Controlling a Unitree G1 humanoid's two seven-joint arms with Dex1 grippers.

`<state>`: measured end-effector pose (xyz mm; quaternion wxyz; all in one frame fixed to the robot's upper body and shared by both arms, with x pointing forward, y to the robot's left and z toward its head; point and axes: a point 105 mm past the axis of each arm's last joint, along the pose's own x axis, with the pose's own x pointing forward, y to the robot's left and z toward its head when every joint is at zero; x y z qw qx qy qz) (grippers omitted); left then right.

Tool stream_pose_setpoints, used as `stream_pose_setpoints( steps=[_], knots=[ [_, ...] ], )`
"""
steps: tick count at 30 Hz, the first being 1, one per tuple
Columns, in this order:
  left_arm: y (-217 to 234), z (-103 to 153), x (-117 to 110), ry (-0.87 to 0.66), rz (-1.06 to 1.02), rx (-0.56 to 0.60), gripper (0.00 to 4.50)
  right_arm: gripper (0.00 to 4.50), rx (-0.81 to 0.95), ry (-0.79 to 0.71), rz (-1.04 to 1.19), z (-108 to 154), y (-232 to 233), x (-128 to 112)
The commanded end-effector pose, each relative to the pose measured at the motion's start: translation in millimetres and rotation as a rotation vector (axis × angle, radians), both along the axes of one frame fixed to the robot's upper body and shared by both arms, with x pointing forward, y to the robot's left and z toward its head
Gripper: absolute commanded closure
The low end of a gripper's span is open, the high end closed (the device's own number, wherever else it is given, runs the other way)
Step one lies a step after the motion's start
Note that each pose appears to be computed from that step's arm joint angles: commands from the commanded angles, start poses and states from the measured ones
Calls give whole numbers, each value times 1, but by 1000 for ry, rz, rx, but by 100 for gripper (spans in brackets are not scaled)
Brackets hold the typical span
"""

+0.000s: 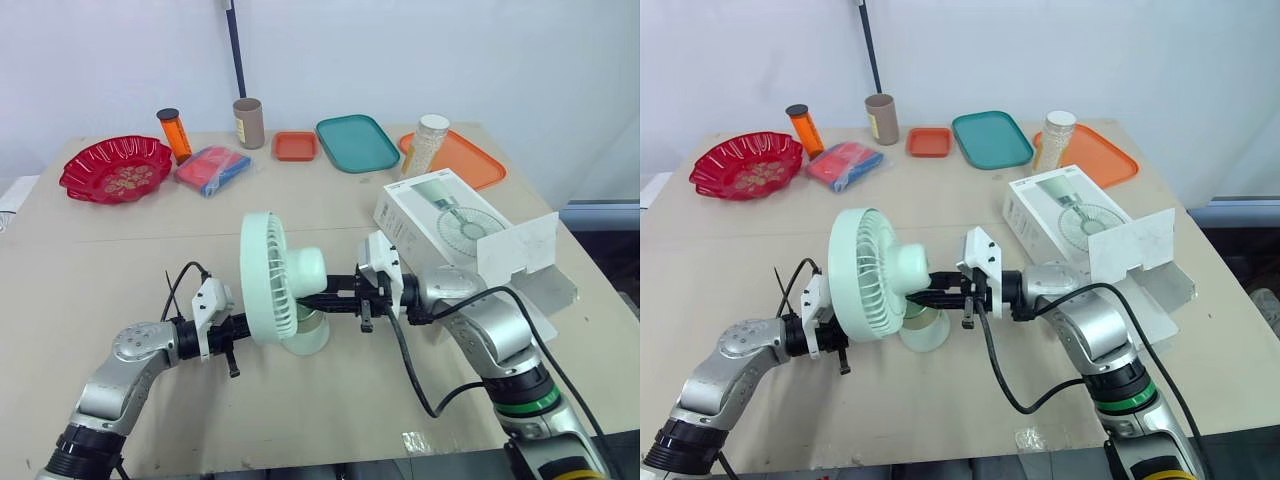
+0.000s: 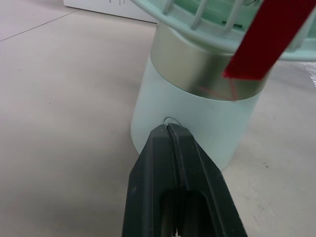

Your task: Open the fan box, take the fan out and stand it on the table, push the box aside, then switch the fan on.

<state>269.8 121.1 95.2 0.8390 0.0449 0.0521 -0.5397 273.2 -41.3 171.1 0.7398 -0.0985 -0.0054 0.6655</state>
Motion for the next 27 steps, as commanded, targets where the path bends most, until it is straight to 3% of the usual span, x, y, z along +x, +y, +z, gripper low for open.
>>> stream_pose_setpoints(
  steps=[1,23,27],
  knots=[
    [-6,8,-3,-30,-43,-7,448,416,6,-27,29,5,7,-5],
    [-6,8,-4,-23,-25,-18,448,416,3,-13,27,3,4,-7],
    [14,20,4,-57,61,-31,448,416,16,-15,28,8,1,-5]
  ],
)
